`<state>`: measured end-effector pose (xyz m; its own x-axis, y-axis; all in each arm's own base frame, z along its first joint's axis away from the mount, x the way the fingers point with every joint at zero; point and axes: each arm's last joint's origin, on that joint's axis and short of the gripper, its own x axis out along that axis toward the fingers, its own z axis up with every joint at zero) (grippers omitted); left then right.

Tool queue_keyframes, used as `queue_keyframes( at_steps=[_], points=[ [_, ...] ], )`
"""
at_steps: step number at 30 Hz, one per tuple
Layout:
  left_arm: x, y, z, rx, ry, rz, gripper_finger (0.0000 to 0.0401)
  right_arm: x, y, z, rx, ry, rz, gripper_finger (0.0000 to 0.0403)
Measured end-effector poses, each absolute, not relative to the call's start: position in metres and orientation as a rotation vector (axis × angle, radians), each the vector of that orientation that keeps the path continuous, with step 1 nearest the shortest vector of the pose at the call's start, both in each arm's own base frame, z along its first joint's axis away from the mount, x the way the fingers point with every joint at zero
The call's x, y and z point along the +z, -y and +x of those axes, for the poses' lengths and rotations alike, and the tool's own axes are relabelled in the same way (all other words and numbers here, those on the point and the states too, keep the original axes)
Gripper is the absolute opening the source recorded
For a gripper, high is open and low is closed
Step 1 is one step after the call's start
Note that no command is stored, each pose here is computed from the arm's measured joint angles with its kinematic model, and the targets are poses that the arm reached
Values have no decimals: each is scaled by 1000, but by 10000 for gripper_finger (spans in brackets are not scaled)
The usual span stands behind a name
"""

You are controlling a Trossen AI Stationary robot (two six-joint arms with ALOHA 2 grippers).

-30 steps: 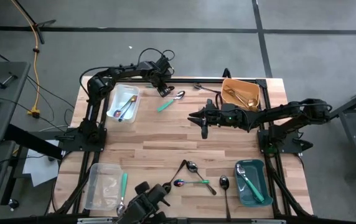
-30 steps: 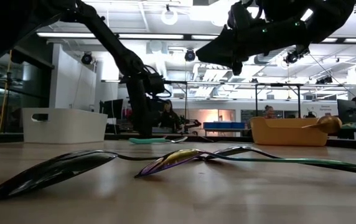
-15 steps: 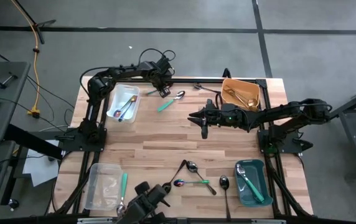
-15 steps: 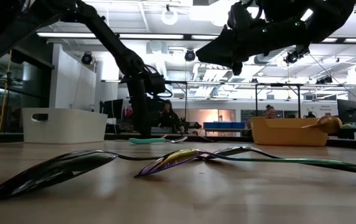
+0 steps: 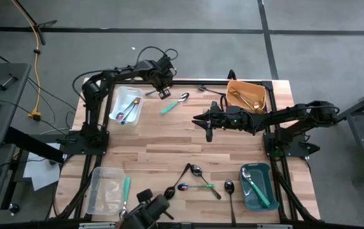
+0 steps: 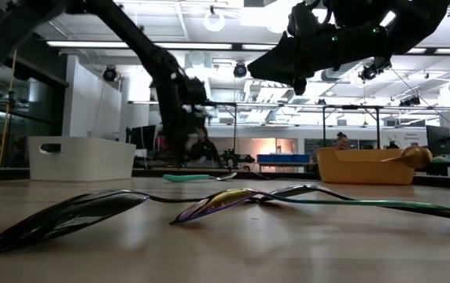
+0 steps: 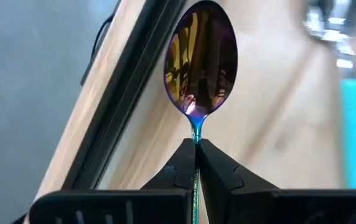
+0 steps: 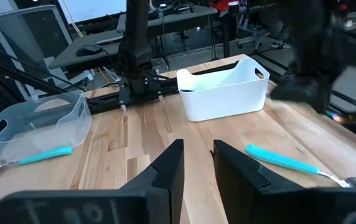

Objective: Sort silverware by color (type)
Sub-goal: Put the violet spoon into the white bin

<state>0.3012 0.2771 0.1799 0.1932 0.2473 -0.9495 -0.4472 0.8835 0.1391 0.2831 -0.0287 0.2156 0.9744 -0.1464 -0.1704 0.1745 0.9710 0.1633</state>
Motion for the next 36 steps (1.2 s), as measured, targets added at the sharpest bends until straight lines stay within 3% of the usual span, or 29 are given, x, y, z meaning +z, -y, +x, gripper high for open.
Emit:
queue_keyframes(
  at_steps=[7, 13, 16, 27, 36],
  points=[
    [249, -246, 293, 466, -1167, -113, 1, 216, 29, 283, -162, -159, 178, 81],
    [306, -207, 284, 381, -824, -34, 1, 216, 29, 283, -163, -159, 178, 81],
    [317, -181, 272, 345, -663, -2, 1, 216, 29, 283, -162, -159, 178, 81],
    [277, -75, 206, 202, -155, 5, 0, 215, 29, 283, -162, -159, 178, 81],
    [235, -40, 174, 223, 131, -37, 0, 216, 29, 283, -163, -158, 178, 81]
  ],
)
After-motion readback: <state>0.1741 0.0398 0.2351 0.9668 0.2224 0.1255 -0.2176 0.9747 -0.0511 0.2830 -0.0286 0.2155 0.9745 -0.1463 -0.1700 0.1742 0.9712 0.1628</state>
